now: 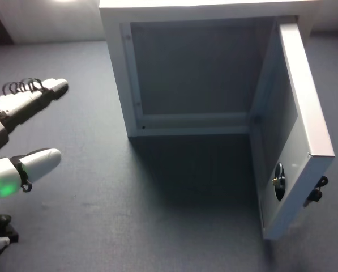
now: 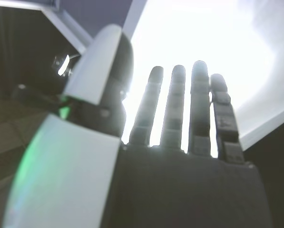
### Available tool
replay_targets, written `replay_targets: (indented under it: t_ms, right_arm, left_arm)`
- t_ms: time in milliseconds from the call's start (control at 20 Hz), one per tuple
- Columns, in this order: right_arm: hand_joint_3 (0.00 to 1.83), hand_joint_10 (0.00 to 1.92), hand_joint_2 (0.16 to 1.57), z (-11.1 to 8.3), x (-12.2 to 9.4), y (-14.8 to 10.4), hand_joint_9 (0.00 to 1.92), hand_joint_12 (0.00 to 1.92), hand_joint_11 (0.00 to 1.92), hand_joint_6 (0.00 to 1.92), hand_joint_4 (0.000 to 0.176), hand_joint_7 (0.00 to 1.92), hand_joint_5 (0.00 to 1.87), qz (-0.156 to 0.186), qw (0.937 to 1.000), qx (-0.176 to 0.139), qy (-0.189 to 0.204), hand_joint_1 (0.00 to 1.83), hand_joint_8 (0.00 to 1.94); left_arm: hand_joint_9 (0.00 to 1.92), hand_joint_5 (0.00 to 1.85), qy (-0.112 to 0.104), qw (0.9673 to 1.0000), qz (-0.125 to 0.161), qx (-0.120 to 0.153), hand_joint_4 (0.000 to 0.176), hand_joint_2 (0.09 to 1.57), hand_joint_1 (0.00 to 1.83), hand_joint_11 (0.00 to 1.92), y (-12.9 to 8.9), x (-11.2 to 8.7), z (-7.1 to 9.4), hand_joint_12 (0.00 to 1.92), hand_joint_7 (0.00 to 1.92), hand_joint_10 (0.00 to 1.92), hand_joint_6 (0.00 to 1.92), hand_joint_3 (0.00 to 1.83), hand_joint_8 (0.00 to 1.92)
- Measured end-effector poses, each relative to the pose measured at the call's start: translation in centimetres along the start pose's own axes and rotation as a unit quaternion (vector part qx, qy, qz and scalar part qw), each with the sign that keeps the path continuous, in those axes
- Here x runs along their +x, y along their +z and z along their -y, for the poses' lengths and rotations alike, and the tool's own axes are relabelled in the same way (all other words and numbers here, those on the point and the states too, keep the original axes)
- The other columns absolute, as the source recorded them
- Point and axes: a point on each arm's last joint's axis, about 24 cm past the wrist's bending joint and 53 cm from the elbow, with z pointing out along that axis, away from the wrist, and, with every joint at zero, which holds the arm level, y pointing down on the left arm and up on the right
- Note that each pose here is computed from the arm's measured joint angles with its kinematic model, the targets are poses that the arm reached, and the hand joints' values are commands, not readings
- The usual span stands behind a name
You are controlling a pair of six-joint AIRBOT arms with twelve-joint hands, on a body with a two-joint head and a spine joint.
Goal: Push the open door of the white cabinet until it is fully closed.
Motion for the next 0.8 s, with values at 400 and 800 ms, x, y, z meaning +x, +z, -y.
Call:
replay_targets:
  t_ms: [400, 800]
  right_arm:
    - [0.02, 0.01, 1.38, -0.9, 1.0, 0.0, 0.02, 0.0, 0.0, 0.01, 0.0, 0.03, 0.05, -0.021, 0.9996, -0.019, 0.009, 0.55, 0.01]
    - [0.0, 0.41, 1.41, -2.3, 4.8, -0.2, 0.02, 1.11, 0.0, 0.05, 0.0, 0.2, 0.21, -0.099, 0.994, -0.046, 0.01, 0.7, 0.0]
  left_arm:
    - [0.0, 0.0, -0.001, 1.0, 0.006, 0.0, 0.036, 1.39, 0.27, 0.0, 0.0, -0.3, 0.0, 0.0, 0.0, 0.0, 0.0, 0.0, 0.0]
    - [0.0, 0.0, -0.005, 0.9997, 0.025, 0.008, 0.026, 1.39, 0.29, 0.0, -0.1, -1.2, 0.3, 0.0, 0.0, 0.0, 0.0, 0.0, 0.0]
